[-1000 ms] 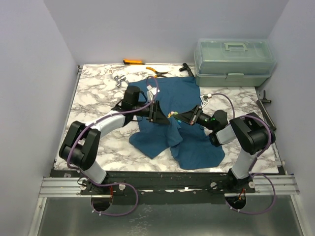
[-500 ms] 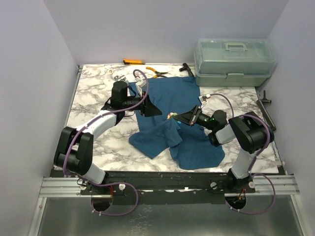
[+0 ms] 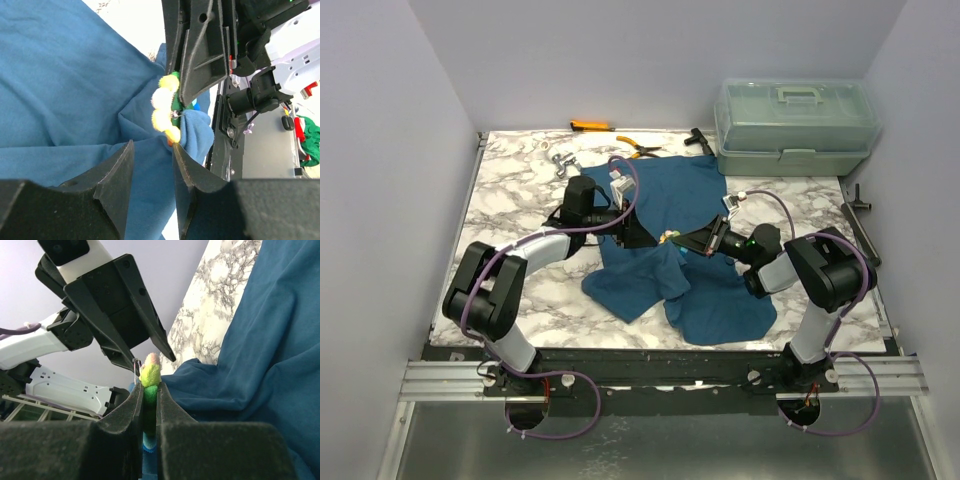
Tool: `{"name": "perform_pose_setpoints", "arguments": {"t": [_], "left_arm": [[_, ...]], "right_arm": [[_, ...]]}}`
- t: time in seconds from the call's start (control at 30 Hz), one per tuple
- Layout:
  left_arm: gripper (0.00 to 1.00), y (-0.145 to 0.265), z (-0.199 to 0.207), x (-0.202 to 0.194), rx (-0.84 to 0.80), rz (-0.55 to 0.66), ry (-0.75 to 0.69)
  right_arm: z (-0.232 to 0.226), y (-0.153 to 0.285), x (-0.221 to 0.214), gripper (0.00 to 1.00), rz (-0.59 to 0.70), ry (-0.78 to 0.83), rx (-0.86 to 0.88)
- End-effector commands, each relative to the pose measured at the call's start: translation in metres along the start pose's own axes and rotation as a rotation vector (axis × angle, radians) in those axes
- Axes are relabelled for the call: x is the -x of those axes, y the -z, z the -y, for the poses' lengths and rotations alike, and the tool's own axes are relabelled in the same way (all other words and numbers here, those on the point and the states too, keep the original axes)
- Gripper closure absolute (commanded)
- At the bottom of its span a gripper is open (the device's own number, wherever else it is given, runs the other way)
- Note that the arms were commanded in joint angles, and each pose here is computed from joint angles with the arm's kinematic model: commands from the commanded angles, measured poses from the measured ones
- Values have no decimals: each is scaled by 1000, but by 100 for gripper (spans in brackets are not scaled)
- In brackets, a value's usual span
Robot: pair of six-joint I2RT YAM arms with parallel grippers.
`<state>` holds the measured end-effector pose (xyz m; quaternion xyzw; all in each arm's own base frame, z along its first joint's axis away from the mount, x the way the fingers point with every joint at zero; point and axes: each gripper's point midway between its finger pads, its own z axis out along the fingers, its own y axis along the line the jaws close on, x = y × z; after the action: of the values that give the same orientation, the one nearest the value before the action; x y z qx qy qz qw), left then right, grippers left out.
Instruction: Remove the brooch from the garment
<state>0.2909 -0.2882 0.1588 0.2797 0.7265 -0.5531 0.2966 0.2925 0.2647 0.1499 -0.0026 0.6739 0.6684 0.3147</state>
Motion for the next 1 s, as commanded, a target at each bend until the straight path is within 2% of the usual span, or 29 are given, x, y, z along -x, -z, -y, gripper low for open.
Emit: {"name": "perform_pose_setpoints", "arguments": {"t": [0.0, 0.33, 0.6, 0.83, 0.97], "left_arm": [[61, -11, -3, -6, -8, -6, -28], [60, -29, 14, -9, -68, -35, -16], [74, -31, 26, -1, -120, -18, 5], [62, -31, 39, 7, -186, 4, 38], [63, -31, 42, 6, -205, 0, 55]], "right_arm": [[-43, 0, 12, 99, 29, 184, 172], [-43, 0, 9, 99, 17, 184, 180], [-45, 1, 7, 99, 6, 182, 195], [-46, 1, 6, 99, 4, 181, 205], [-45, 1, 7, 99, 8, 179, 201]]}}
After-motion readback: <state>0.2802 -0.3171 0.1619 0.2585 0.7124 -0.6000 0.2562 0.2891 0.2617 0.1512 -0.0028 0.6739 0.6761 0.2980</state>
